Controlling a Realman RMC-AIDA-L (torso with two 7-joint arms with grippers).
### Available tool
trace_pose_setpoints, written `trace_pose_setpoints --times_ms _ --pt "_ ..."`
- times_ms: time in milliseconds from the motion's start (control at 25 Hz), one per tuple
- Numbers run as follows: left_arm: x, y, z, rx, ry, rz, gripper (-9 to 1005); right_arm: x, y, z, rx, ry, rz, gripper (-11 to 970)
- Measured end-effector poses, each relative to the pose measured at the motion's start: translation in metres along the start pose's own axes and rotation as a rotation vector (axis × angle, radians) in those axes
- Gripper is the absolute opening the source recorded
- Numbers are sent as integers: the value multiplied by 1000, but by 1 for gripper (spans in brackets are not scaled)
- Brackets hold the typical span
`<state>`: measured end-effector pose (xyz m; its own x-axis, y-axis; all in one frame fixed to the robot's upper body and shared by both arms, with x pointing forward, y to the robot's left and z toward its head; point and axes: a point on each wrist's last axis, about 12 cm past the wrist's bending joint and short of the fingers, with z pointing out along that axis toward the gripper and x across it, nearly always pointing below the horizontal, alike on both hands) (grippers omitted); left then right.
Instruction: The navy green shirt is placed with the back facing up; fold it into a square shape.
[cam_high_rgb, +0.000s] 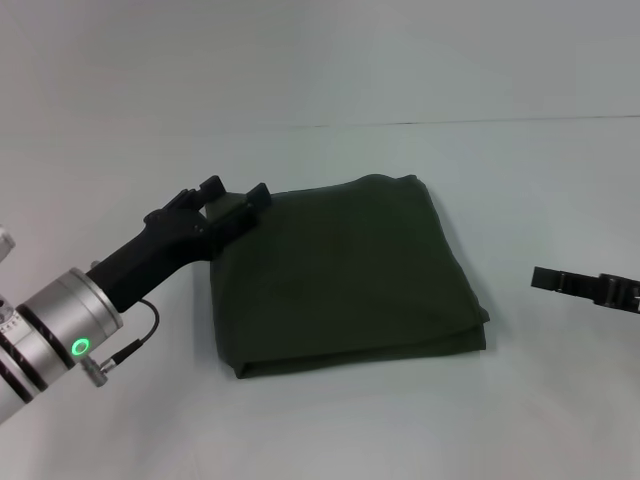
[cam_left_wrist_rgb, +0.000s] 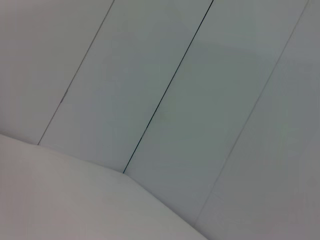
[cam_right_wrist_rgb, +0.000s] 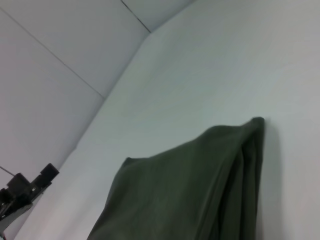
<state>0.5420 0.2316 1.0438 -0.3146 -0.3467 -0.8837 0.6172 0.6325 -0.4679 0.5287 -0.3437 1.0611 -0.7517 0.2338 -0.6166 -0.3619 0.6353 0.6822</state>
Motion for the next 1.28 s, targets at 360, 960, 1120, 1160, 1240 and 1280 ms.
trace_pose_setpoints --times_ms 360,960,1120,1160,1240,1280 --pt "1 2 -7 -13 4 12 906 -13 14 42 9 121 5 358" --pt "1 2 -8 -12 7 15 906 -15 21 68 15 148 6 334" --pt "2 3 -8 -12 7 14 906 -15 22 68 12 151 3 252" --pt "2 2 -8 -12 7 14 906 -15 22 69 9 153 0 219" --pt "2 2 -9 -12 8 14 906 -14 23 69 4 160 -5 154" --pt "2 2 -9 -12 8 14 906 -14 23 69 3 162 -6 121"
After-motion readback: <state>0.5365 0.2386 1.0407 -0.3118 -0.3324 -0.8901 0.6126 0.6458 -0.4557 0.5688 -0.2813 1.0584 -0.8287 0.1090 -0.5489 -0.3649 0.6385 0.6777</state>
